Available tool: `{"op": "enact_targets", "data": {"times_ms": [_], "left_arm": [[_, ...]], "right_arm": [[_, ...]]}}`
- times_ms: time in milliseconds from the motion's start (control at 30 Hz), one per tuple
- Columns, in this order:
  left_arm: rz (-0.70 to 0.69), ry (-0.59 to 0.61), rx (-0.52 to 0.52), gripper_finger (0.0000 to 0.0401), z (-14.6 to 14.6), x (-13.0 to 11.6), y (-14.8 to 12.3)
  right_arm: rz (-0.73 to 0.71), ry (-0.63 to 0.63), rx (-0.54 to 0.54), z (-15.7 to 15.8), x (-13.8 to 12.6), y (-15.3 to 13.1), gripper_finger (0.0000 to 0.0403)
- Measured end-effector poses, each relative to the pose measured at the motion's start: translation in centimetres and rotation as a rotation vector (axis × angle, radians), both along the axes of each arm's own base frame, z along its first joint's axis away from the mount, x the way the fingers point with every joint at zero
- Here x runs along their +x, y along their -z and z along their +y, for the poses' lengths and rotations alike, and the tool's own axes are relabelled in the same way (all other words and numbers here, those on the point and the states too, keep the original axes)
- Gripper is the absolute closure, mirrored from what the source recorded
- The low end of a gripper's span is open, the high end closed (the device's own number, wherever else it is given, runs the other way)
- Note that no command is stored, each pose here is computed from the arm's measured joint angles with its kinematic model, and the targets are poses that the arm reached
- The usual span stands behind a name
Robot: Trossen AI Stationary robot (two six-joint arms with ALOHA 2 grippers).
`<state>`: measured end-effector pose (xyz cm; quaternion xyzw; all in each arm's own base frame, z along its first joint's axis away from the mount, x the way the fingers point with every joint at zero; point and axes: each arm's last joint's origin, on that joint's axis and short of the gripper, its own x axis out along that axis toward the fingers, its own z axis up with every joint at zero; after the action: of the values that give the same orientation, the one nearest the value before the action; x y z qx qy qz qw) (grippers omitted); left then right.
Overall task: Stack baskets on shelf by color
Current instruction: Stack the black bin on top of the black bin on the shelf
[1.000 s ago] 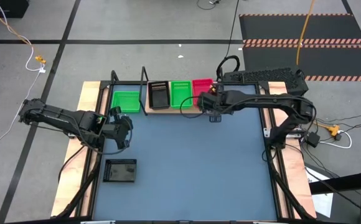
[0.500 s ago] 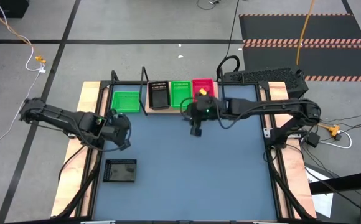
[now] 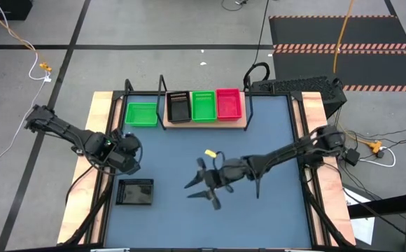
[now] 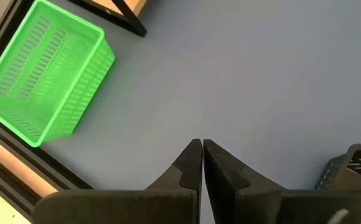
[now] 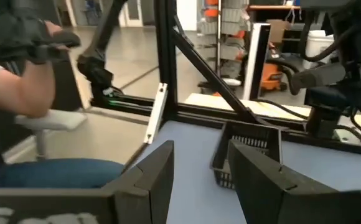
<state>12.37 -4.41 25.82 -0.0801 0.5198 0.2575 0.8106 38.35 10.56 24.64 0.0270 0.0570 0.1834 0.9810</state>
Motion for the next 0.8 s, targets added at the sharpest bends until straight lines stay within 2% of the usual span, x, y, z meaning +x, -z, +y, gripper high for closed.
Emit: {"op": "enact_targets", "data": {"times_ms": [133, 300, 400, 500, 567, 700, 800], "left_arm": [[-0.013, -0.011, 0.027, 0.0382, 0.2, 0.1, 0.0], [-0.019, -0.022, 0.043, 0.0382, 0.3, 0.1, -0.1], [-0.018, -0.023, 0.056, 0.0382, 0.3, 0.0, -0.1], [-0.024, -0.023, 0.061, 0.0382, 0.3, 0.0, -0.1], [-0.028, -0.016, 0.059, 0.0382, 0.1, 0.0, -0.1], [-0.031, 0.007, 0.055, 0.0382, -0.3, -0.2, 0.1], [-0.021, 0.033, 0.056, 0.0382, -0.7, -0.4, 0.3]], "right_arm": [[0.053, 0.028, -0.112, 1.0, 2.5, 0.4, 0.0256], [0.191, 0.022, -0.251, 1.6, 6.9, 2.9, 0.0256], [0.196, 0.012, -0.319, 1.7, 9.5, 3.7, 0.0256], [0.139, -0.01, -0.43, 2.1, 11.6, 4.2, 0.0256], [0.081, -0.018, -0.572, 2.4, 12.8, 4.6, 0.0255], [-0.024, -0.071, -0.985, 3.0, 14.1, 6.7, 0.0242], [-0.05, -0.111, -1.174, 3.1, 14.8, 9.3, 0.0228]]}}
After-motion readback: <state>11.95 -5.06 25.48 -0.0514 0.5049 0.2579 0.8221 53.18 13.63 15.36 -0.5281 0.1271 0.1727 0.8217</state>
